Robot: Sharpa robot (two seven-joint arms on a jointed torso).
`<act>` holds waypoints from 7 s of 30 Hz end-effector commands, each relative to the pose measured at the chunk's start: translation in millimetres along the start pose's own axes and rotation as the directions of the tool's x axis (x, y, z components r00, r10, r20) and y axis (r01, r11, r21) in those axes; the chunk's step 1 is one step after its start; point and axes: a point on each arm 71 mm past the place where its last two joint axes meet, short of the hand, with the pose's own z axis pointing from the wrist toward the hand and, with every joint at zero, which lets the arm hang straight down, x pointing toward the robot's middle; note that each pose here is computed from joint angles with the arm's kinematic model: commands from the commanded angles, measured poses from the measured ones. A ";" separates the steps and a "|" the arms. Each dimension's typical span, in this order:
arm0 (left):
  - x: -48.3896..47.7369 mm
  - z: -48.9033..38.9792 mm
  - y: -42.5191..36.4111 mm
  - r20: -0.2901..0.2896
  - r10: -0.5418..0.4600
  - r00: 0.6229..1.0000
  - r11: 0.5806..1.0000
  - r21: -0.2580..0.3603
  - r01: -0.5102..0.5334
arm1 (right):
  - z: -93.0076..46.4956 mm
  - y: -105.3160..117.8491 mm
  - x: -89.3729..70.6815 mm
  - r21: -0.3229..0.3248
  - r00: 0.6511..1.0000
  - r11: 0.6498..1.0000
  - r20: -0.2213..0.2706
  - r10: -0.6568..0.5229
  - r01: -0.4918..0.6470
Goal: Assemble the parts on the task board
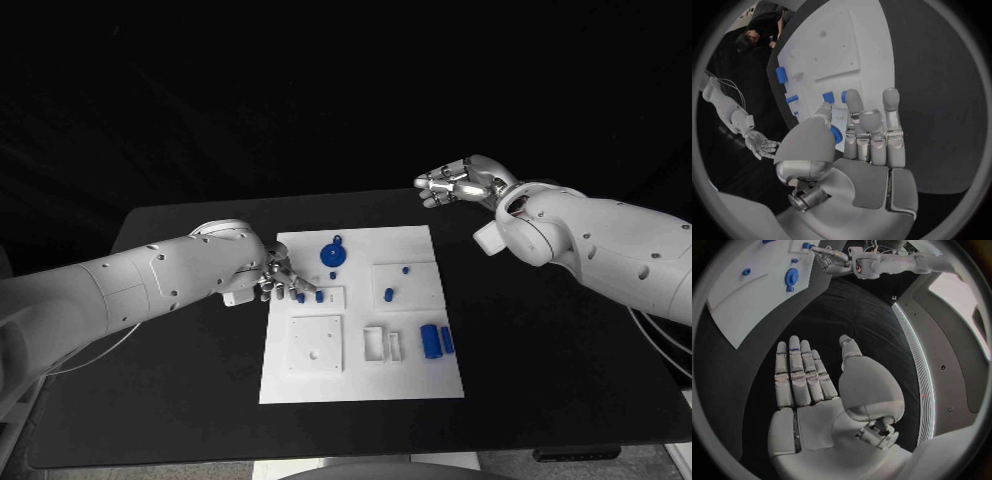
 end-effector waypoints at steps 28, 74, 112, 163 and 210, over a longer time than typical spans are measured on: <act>-10.7 -7.8 -1.3 0.115 -0.107 0.988 0.990 0.107 0.095 | -0.9 -3.0 1.3 -0.001 1.000 1.000 -0.013 0.001 -0.001; 5.3 -17.8 -68.2 0.649 0.217 0.729 0.762 0.354 -0.542 | -0.9 -3.9 0.5 0.001 1.000 1.000 -0.003 -0.005 0.005; 22.8 4.0 -64.3 0.605 0.239 0.760 0.778 0.349 -0.523 | -0.7 -1.6 3.4 -0.007 1.000 1.000 -0.008 -0.003 0.003; 35.7 16.2 -58.4 0.505 0.256 0.824 0.806 0.359 -0.470 | -0.3 -0.7 5.1 -0.009 1.000 1.000 -0.015 -0.001 0.001; 8.7 -6.1 -4.7 0.432 0.061 0.900 0.891 0.383 -0.244 | -2.6 -3.5 0.5 -0.001 1.000 1.000 -0.010 -0.004 0.003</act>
